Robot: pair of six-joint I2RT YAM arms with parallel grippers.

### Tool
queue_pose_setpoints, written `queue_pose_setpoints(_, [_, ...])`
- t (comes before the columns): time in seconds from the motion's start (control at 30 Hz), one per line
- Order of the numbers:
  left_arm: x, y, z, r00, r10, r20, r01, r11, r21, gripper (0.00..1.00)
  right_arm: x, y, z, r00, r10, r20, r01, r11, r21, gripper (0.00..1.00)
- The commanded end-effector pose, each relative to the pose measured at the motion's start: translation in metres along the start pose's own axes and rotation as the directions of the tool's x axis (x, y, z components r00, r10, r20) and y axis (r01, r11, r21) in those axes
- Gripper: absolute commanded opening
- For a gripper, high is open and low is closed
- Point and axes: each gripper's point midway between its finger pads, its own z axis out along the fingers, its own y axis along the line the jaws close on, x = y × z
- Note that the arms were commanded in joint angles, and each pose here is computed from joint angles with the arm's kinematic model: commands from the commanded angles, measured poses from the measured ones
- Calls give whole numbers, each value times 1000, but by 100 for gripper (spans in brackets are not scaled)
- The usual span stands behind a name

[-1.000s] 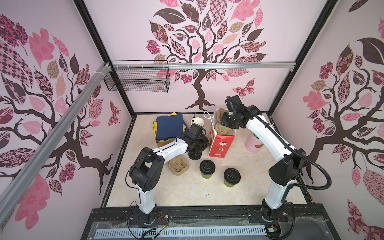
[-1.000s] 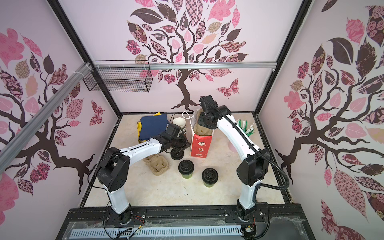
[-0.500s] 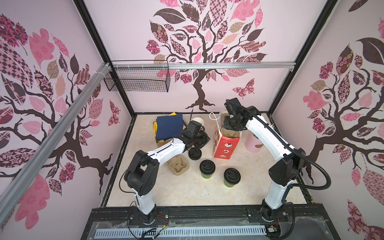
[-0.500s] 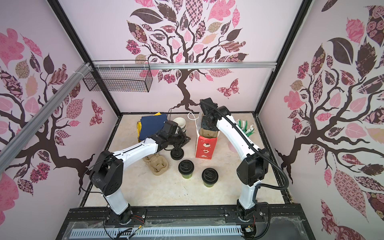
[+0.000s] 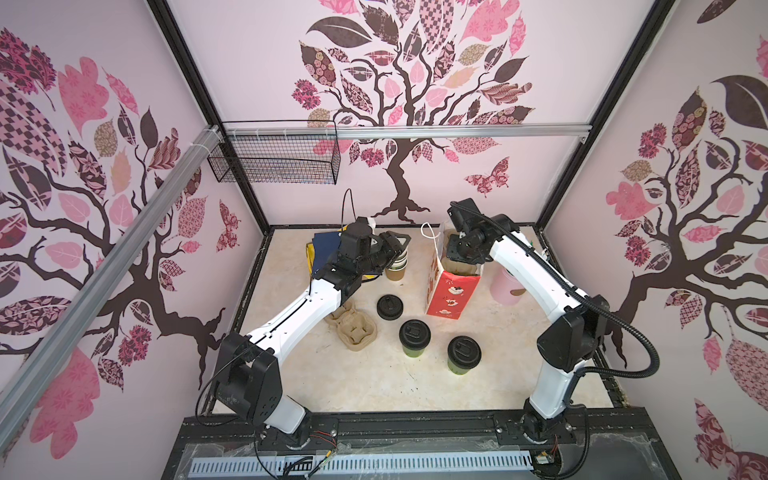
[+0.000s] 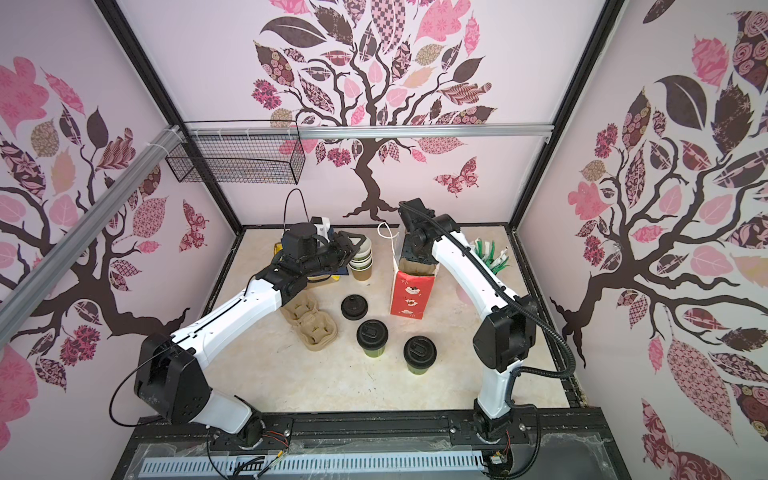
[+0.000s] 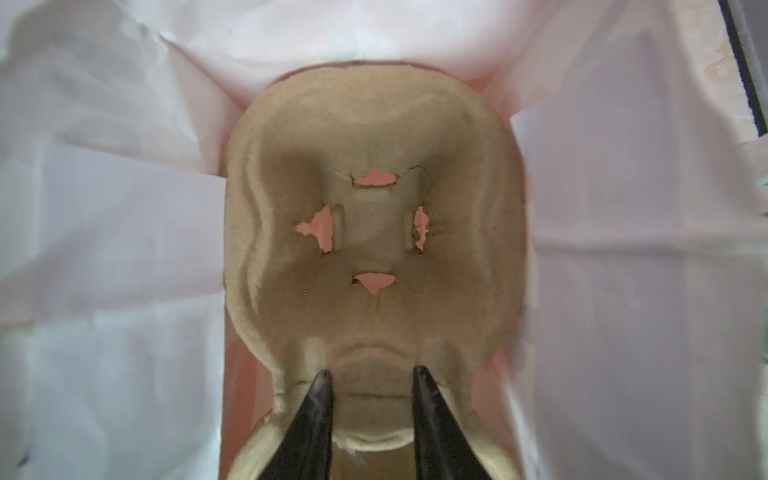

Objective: Pack the takeout coffee
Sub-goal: 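Push the carrier into the bag with the right gripper while the left steadies it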

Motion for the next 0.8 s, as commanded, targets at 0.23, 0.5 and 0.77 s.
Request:
queue_pose_setpoints(0.23, [12, -24, 20, 995, 54, -87, -41, 989, 144, 57, 12, 0, 34, 997, 48, -68, -44, 997, 64, 11])
queue_pose_setpoints(0.5, [15, -25, 25, 994, 49, -93, -35, 988, 149, 56, 18, -1, 53, 993, 69, -97, -62, 996, 71, 12])
queue_pose_setpoints(0.77, [14, -21, 23, 995, 50, -83, -39, 991, 129, 55, 23, -4, 70, 991, 70, -118, -60, 995, 81, 12])
